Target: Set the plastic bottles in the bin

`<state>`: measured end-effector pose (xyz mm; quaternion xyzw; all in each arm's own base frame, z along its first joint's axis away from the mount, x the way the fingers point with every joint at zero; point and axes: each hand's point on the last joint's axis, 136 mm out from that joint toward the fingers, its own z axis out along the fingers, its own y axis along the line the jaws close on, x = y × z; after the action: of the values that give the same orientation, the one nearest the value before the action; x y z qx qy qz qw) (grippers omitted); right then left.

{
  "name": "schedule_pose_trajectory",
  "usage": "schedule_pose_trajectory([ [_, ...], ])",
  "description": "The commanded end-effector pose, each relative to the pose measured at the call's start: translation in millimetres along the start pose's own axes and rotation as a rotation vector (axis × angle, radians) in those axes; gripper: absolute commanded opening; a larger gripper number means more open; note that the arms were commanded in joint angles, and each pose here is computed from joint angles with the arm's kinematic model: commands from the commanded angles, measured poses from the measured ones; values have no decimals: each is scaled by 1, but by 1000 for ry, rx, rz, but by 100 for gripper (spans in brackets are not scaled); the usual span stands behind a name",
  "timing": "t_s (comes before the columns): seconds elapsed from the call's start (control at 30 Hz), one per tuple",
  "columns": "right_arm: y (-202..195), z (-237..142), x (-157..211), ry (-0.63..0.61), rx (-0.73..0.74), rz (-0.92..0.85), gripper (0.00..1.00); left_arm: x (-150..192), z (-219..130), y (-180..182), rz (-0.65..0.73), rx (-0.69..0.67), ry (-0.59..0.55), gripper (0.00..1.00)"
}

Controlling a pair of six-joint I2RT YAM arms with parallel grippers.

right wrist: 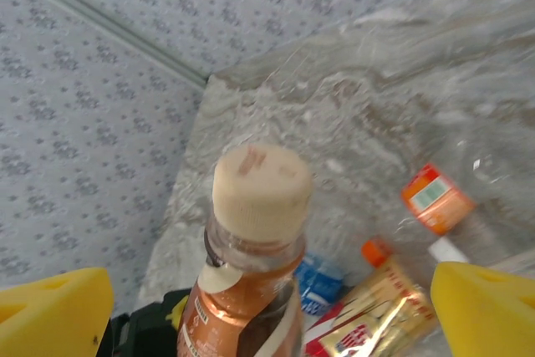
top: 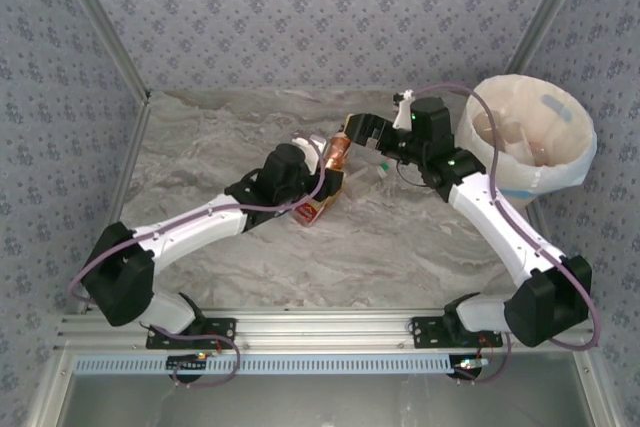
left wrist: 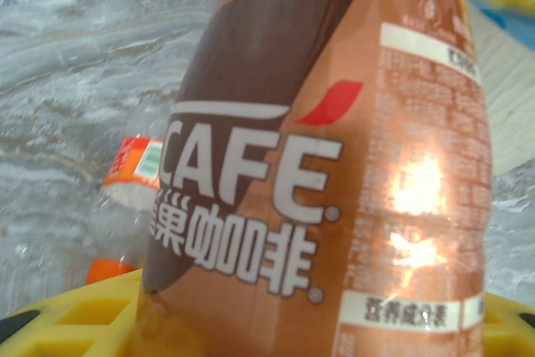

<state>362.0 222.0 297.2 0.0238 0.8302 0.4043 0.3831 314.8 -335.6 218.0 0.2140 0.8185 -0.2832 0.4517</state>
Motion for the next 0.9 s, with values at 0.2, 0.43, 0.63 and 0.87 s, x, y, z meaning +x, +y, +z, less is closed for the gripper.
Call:
schedule_pose_trajectory([
  [0.2,14,23,1,-26,-84,80,96,-30,0,-23,6,105,-66,46],
  [0.43,12,27,-4,-80,-58,57,65,-28,2,-25,-4,117,-62,46],
  [0.63,16,21,-2,-99,-31,-15,56,-26,4,-26,-36,126,-50,49],
  [0.87,19,18,0,-105,-32,-38,30,-23,1,-27,-46,132,-50,52],
])
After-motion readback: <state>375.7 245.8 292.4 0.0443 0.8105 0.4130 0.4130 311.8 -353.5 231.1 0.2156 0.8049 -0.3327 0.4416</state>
